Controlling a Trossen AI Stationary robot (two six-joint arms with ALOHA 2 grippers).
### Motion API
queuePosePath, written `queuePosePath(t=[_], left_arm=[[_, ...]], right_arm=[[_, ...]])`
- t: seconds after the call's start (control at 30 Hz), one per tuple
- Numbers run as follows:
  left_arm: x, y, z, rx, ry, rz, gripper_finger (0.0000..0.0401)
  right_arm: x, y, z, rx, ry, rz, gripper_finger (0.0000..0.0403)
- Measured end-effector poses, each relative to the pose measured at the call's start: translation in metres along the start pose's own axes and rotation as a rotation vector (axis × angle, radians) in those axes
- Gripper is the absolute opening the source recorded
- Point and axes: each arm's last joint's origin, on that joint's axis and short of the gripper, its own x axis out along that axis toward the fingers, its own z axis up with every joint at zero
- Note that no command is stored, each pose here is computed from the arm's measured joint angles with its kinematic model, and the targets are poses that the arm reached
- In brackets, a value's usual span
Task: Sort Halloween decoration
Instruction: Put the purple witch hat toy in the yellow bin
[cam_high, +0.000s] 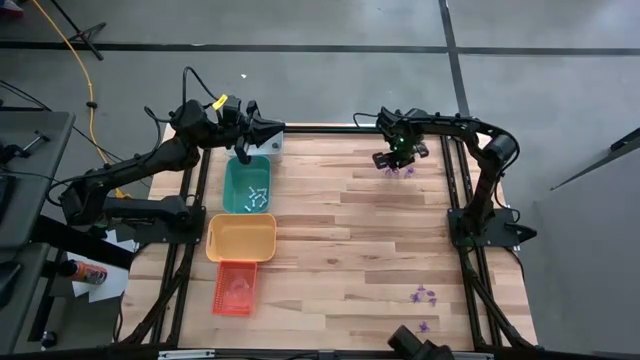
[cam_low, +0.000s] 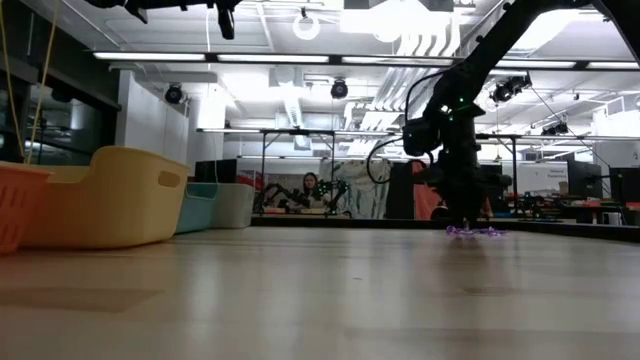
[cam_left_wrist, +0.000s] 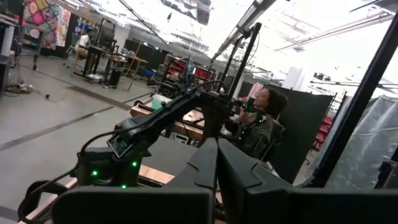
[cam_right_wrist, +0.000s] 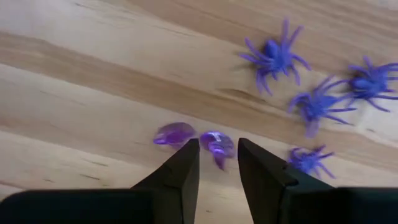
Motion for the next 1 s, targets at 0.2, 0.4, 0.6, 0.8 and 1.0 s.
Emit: queuePosePath(t=[0.2, 0.4, 0.6, 0.8, 1.0], left_arm=[[0.0, 0.0, 0.0, 0.0, 0.0, 0.0, 0.0], [0.0, 0.0, 0.0, -0.002, 0.0, 0.0, 0.0], [0.0, 0.0, 0.0, -0.019, 0.0, 0.0, 0.0], [0.0, 0.0, 0.0, -0.019, 0.0, 0.0, 0.0], [0.0, 0.0, 0.0, -0.019, 0.001, -0.001, 0.0]], right_arm=[[0.0001, 0.0011, 0.0015, 0.026, -0.013, 0.018, 0.0101], [0.0001, 0.0007, 0.0007, 0.047, -0.004, 0.014, 0.0101], [0.0001, 0.0006, 0.0002, 0.086, 0.001, 0.013, 0.01], [0.0002, 0.0012, -0.0023, 0.11, 0.023, 0.008, 0.01], [0.0051, -0.0007, -0.006, 0.152, 0.032, -0.015, 0.01]])
